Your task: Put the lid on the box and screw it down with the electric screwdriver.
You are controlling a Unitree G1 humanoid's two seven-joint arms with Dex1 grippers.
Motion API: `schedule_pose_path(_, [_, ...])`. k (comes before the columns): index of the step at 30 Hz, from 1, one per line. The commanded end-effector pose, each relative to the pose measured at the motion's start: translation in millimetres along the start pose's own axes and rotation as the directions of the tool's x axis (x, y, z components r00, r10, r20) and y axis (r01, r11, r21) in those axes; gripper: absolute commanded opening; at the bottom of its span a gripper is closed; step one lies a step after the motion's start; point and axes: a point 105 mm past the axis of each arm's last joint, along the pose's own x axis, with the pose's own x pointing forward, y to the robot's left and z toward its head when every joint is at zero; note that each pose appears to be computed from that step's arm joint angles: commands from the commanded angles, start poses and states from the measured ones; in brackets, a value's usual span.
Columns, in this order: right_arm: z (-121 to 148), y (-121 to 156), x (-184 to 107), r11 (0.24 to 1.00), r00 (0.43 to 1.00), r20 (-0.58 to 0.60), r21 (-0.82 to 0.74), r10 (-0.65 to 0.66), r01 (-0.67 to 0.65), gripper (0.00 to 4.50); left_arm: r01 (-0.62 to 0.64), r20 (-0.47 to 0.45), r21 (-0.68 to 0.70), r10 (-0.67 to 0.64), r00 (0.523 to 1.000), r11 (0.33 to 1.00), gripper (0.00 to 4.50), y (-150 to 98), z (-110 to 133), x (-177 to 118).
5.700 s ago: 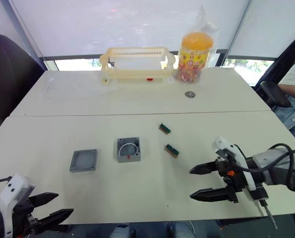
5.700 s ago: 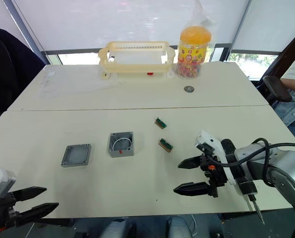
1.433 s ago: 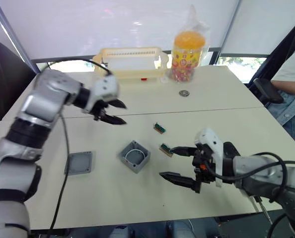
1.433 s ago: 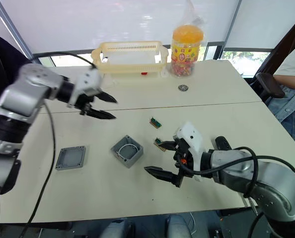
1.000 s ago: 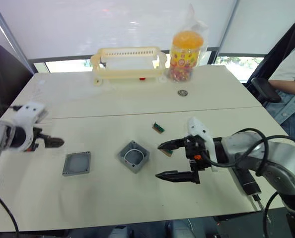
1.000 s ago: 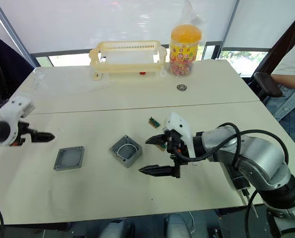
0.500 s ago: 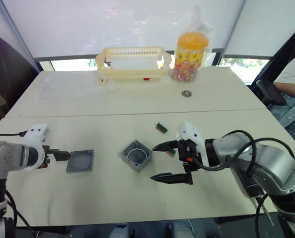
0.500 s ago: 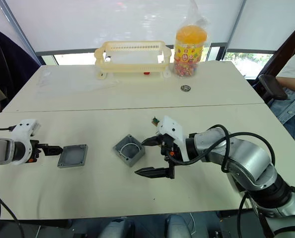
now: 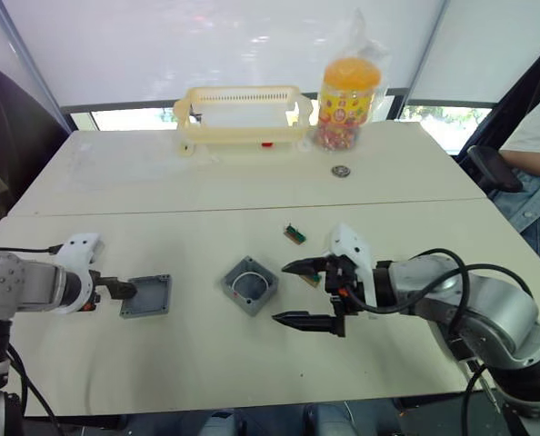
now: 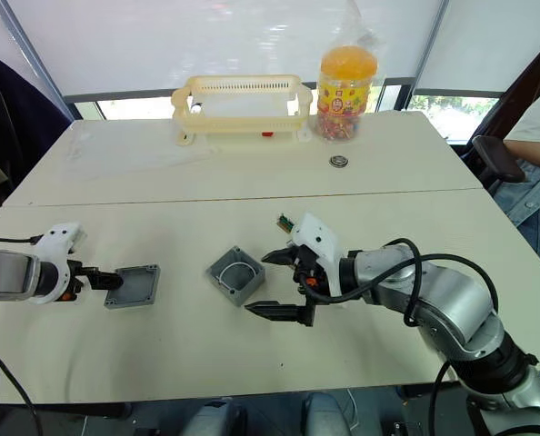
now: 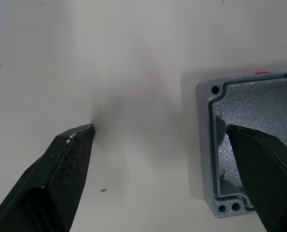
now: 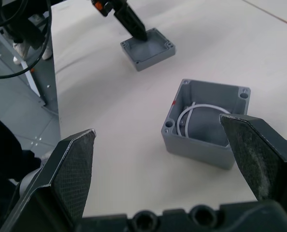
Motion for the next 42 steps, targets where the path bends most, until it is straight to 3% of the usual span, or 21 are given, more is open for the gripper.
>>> schedule_pose_path(1, [7.5, 2.2, 0.6, 0.999, 0.999, 0.032, -0.033, -0.017, 0.018, 4.5, -0.035, -0.054, 0.036, 0.037, 0.998, 0.999, 4.48, -2.4, -9.0, 7.4])
schedule_pose_path(3, [7.3, 1.8, 0.9, 0.999, 0.999, 0.035, -0.03, -0.023, 0.024, 4.5, -0.046, -0.065, 0.045, 0.049, 0.997, 0.998, 4.48, -3.4, -11.2, 10.5])
schedule_pose_path(7, [6.0, -2.1, -0.2, 0.998, 0.998, 0.038, -0.025, -0.051, 0.052, 4.5, -0.062, -0.087, 0.042, 0.066, 0.994, 0.997, 2.74, -5.3, -15.8, 17.8])
schedule_pose_path(12, [6.5, -5.7, -1.2, 0.997, 0.996, 0.043, -0.022, -0.073, 0.074, 4.5, -0.058, -0.091, 0.033, 0.061, 0.994, 0.998, 0.16, -10.7, -18.9, 24.2])
schedule_pose_path(19, [4.6, -10.6, -4.0, 0.995, 0.995, 0.035, -0.022, -0.094, 0.095, 4.5, -0.069, -0.067, 0.001, 0.069, 0.995, 0.998, 0.04, -7.2, -17.7, 21.8])
schedule_pose_path(21, [5.4, -12.1, -4.9, 0.995, 0.994, 0.046, -0.007, -0.098, 0.098, 4.5, -0.074, -0.003, -0.014, 0.074, 0.997, 0.997, 0.04, -3.8, -3.8, 12.0])
schedule_pose_path(24, [14.5, -17.2, -5.0, 0.993, 0.988, 0.109, 0.056, -0.109, 0.103, 4.5, -0.048, 0.172, 0.011, 0.046, 0.984, 0.999, 0.04, -5.3, 32.3, -12.0])
schedule_pose_path(26, [28.3, -24.5, -4.9, 0.989, 0.976, 0.18, 0.105, -0.121, 0.103, 4.5, -0.018, 0.349, 0.061, -0.005, 0.937, 0.998, 0.04, -8.9, 66.1, -36.1])
schedule_pose_path(28, [42.6, -35.3, -3.6, 0.985, 0.963, 0.229, 0.133, -0.142, 0.113, 4.5, -0.013, 0.524, 0.117, -0.051, 0.85, 0.993, 0.04, -12.0, 99.0, -62.0])
schedule_pose_path(32, [71.2, -59.1, 3.2, 0.979, 0.938, 0.302, 0.161, -0.172, 0.128, 4.5, -0.026, 0.732, 0.197, -0.129, 0.669, 0.98, 0.04, -25.3, 136.6, -88.0])
schedule_pose_path(38, [112.8, -95.8, 18.2, 0.96, 0.885, 0.416, 0.257, -0.21, 0.107, 4.5, 0.088, 0.869, 0.294, -0.304, 0.391, 0.952, 0.04, -67.3, 164.0, -95.4])
schedule_pose_path(42, [128.6, -101.6, 23.6, 0.951, 0.873, 0.454, 0.307, -0.18, 0.037, 4.5, 0.17, 0.873, 0.356, -0.392, 0.289, 0.919, 0.04, -94.6, 178.2, -88.3])
